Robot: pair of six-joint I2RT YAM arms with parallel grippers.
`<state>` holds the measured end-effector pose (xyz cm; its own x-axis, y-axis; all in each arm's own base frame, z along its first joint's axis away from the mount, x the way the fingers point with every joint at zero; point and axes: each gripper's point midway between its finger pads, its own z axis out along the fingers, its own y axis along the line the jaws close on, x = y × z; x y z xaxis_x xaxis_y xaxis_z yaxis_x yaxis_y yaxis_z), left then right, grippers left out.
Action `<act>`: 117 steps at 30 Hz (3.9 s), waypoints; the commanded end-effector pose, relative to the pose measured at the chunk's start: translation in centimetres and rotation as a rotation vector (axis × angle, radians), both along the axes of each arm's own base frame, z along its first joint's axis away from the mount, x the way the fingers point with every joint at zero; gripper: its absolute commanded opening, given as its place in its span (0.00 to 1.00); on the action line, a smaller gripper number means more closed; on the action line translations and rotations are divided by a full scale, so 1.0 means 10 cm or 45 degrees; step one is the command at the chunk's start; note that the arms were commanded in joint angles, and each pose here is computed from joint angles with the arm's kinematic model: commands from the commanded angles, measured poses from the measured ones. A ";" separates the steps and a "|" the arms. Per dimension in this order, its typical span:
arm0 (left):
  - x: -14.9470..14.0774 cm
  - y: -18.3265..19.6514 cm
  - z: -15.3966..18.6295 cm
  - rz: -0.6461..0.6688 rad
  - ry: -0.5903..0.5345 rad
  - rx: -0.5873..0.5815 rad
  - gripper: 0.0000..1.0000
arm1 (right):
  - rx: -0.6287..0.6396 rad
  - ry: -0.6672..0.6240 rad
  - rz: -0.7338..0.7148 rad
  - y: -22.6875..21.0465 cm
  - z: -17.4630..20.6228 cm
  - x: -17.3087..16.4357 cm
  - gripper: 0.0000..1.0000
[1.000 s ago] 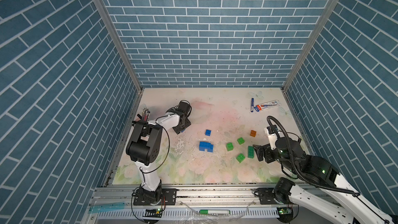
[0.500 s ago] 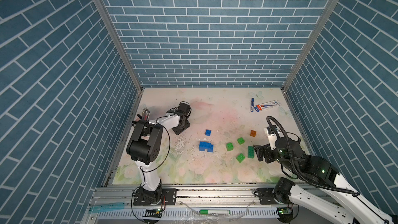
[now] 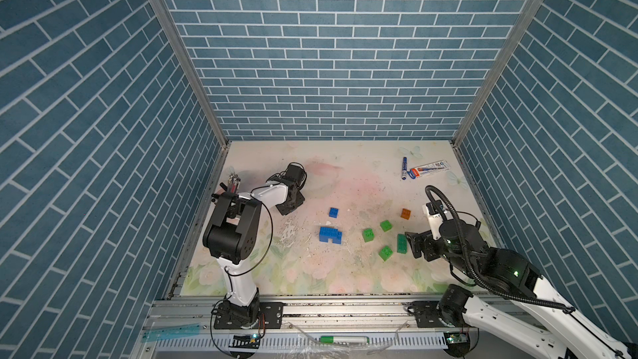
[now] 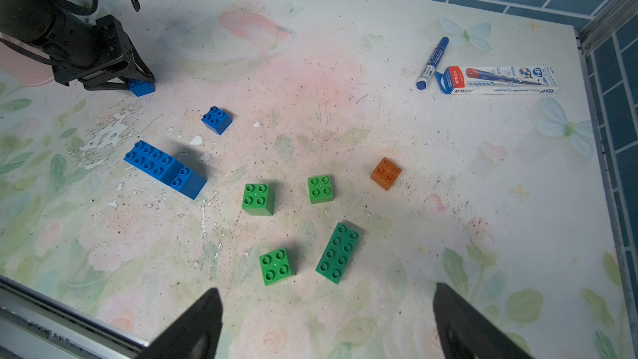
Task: Assemble the letter h with lego
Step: Pick up the lego brick from the center of the board, then assemble the lego brick with the lego brick.
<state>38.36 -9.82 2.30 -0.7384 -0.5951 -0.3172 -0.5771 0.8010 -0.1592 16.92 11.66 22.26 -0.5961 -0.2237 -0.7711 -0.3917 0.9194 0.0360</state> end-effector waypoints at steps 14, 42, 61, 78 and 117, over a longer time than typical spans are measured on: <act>-0.71 -0.36 0.82 -0.514 0.040 -0.053 0.00 | 0.003 -0.002 -0.028 -0.01 -0.03 0.03 0.94; -1.47 -1.35 0.82 -1.080 0.171 -0.015 0.00 | -0.041 0.033 -0.033 0.03 -0.11 0.06 0.93; -1.30 -1.42 0.64 -1.077 0.138 0.033 0.00 | -0.039 0.042 -0.021 0.05 -0.13 0.06 0.93; -1.38 -1.30 0.60 -1.045 0.125 0.041 0.00 | -0.046 0.051 -0.022 0.06 -0.15 0.06 0.93; -1.45 -1.21 0.51 -0.815 0.100 -0.036 0.00 | -0.052 0.053 -0.024 0.07 -0.16 0.07 0.92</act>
